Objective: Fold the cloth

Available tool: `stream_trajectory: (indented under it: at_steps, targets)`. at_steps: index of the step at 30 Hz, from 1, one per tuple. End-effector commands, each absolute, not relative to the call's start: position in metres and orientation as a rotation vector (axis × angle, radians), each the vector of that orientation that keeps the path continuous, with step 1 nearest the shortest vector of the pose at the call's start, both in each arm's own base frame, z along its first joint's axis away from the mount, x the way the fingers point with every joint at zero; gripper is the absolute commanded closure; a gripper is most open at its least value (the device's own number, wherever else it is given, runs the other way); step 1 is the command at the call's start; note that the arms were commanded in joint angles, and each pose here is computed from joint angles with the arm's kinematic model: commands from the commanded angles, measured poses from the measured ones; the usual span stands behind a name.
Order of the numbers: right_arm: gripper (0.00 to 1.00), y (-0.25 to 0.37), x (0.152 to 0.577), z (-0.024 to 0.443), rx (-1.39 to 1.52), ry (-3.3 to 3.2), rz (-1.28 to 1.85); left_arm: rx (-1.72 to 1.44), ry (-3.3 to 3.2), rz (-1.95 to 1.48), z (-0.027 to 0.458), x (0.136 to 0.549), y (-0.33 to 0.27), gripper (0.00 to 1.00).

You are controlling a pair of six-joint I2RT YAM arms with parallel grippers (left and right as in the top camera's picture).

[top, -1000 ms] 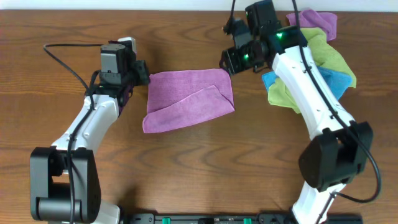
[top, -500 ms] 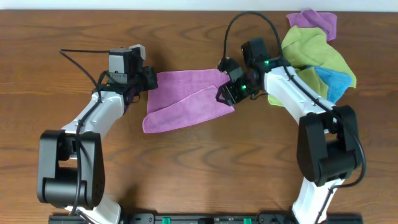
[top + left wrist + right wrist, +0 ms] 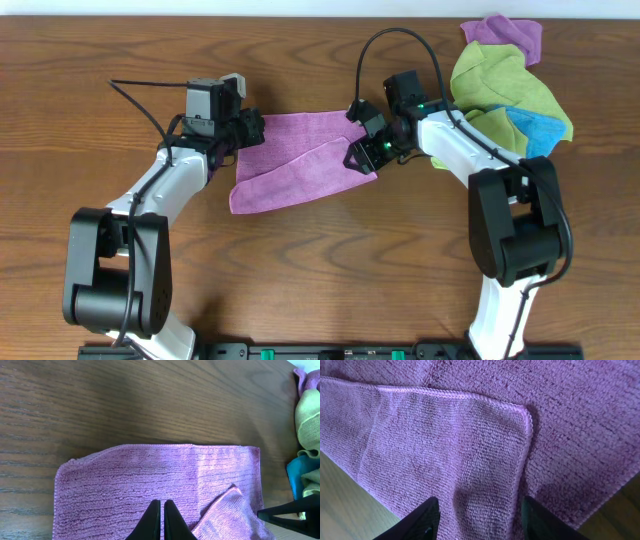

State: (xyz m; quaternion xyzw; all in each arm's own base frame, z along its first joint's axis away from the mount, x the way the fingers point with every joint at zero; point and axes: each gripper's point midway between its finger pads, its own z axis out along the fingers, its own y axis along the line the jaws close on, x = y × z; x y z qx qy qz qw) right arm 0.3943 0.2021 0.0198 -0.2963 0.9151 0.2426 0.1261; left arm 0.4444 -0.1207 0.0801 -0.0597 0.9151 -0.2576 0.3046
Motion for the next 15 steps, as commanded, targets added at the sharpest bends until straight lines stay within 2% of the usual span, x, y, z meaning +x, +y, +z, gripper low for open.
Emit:
stream_trajectory:
  at_steps: [1, 8, 15]
  targets:
    - [0.46, 0.197, 0.395, 0.015, -0.868, 2.673, 0.691, -0.159, 2.430, -0.688, 0.077, 0.446, -0.123, 0.94]
    - [0.47, 0.208, 0.379, 0.015, -0.871, 2.690, 0.841, -0.181, 2.437, -0.635, 0.072, 0.448, -0.117, 0.94]
    - [0.49, 0.218, 0.375, 0.024, -0.840, 2.674, 0.958, -0.200, 2.490, -0.623, 0.044, 0.447, -0.116, 0.94]
